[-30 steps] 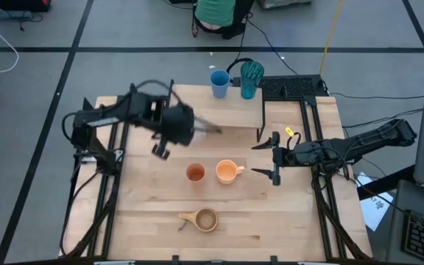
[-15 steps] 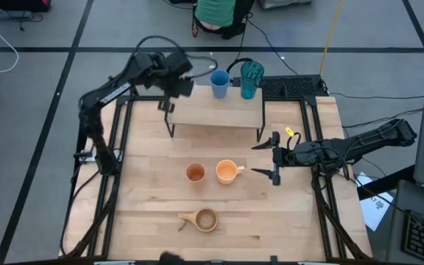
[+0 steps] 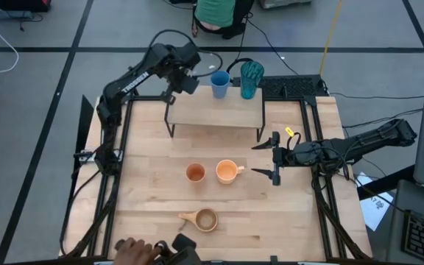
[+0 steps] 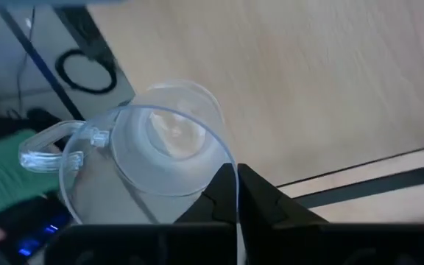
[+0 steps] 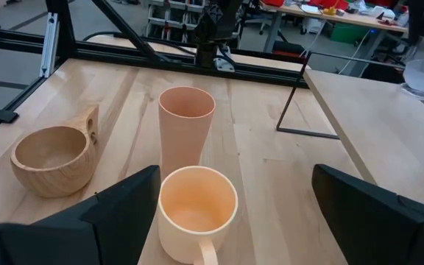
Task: Stack small to large cups/mugs on shelf
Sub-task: Put the transparent mug on the shelf
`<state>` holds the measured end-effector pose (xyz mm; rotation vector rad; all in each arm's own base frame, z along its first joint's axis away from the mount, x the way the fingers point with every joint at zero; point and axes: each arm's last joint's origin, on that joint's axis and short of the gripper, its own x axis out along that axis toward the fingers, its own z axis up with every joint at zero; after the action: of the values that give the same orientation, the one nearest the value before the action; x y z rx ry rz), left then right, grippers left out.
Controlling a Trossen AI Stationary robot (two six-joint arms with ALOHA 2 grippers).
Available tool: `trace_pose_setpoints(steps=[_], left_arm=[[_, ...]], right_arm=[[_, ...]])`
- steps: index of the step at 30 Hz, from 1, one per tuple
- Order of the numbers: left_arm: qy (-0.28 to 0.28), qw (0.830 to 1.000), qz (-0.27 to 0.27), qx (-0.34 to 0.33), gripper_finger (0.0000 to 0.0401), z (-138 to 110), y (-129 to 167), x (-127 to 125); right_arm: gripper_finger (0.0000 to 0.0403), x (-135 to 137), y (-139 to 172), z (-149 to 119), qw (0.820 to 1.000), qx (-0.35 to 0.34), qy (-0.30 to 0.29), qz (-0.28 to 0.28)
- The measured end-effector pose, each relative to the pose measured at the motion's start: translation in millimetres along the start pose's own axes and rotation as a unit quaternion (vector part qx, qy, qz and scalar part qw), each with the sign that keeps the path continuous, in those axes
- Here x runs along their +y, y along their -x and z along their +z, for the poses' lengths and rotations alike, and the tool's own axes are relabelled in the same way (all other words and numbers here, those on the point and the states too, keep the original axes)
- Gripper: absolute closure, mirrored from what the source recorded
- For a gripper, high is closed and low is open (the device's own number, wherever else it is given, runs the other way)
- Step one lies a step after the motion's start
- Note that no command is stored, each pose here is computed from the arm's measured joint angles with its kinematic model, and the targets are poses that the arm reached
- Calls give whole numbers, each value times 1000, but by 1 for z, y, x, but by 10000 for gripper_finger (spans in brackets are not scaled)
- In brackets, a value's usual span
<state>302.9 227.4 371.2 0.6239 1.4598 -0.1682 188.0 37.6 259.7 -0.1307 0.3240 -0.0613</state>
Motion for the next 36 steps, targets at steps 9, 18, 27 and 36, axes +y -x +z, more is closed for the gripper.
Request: trace_pose_setpoints(steps=[9,18,27,36], left_arm=[[-129,992,-1,2,399,4,0,-2],[-147,989,-10,2,398,-1,-9,4],[-123,992,-17,-21,395,-2,-10,5],[-96,995,-8,-36,368,-2,-10,7]], right_arm=[[55,0,0,0,1000,0,0,0],[55,0,0,0,1000,0,0,0],[55,0,0,0,1000,0,0,0],[55,0,0,0,1000,0,2,0]])
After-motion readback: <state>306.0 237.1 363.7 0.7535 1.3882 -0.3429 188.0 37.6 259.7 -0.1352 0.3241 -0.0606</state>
